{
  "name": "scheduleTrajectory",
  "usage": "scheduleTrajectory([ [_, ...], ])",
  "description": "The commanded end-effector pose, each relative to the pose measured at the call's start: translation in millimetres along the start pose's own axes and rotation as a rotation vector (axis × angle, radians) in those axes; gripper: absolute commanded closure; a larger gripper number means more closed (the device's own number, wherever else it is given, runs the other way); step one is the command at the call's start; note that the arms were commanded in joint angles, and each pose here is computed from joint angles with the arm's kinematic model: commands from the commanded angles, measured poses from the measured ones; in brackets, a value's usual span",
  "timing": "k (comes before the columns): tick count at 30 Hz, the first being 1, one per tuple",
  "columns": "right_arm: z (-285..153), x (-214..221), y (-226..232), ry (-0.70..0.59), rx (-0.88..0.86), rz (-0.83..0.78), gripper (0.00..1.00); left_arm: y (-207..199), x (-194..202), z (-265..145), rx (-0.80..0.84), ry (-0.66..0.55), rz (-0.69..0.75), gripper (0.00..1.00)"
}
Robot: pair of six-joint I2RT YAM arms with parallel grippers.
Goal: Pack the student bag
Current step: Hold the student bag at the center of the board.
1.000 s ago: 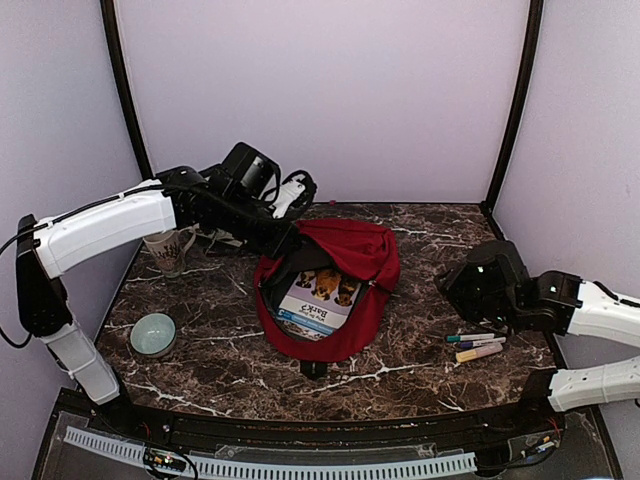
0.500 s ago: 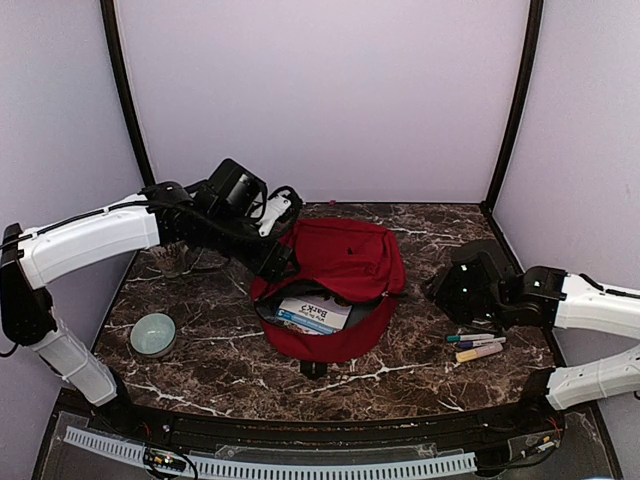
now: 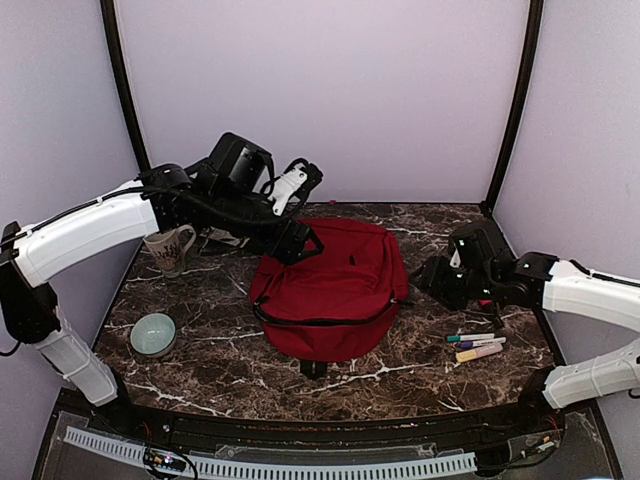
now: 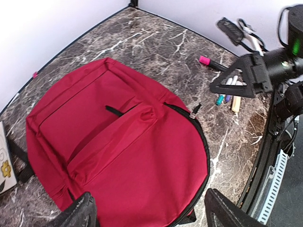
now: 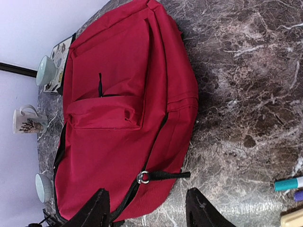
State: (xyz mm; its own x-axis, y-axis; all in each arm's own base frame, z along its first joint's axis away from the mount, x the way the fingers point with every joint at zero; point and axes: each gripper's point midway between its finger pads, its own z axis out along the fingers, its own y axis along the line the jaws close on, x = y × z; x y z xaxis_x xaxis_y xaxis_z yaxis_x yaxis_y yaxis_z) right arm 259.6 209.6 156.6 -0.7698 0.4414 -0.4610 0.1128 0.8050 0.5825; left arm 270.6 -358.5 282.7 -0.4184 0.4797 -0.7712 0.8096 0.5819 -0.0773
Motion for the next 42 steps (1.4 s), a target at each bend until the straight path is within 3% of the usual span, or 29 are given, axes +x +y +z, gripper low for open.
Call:
scheduleTrajectory([
  [1,11,11,10,0.141,-0.150,-0.035,0.43,-23,-13,7,0.080,-0.016,0.046,0.19],
  [9,38,17,-16,0.264,-0.252,0.017,0.30,-42,-13,21,0.171,-0.007,0.033,0.20],
  [14,47,2,-32,0.272,-0.196,0.001,0.29,-64,-15,38,0.220,-0.001,0.074,0.19],
  [27,63,-15,-37,0.316,-0.178,-0.014,0.29,-81,-15,119,0.133,0.047,0.114,0.26],
  [35,99,-50,-57,0.342,0.057,-0.091,0.22,-93,21,112,0.144,0.127,0.118,0.27],
  [42,139,-52,-53,0.425,0.076,-0.075,0.24,-82,50,101,0.092,0.191,0.110,0.30],
])
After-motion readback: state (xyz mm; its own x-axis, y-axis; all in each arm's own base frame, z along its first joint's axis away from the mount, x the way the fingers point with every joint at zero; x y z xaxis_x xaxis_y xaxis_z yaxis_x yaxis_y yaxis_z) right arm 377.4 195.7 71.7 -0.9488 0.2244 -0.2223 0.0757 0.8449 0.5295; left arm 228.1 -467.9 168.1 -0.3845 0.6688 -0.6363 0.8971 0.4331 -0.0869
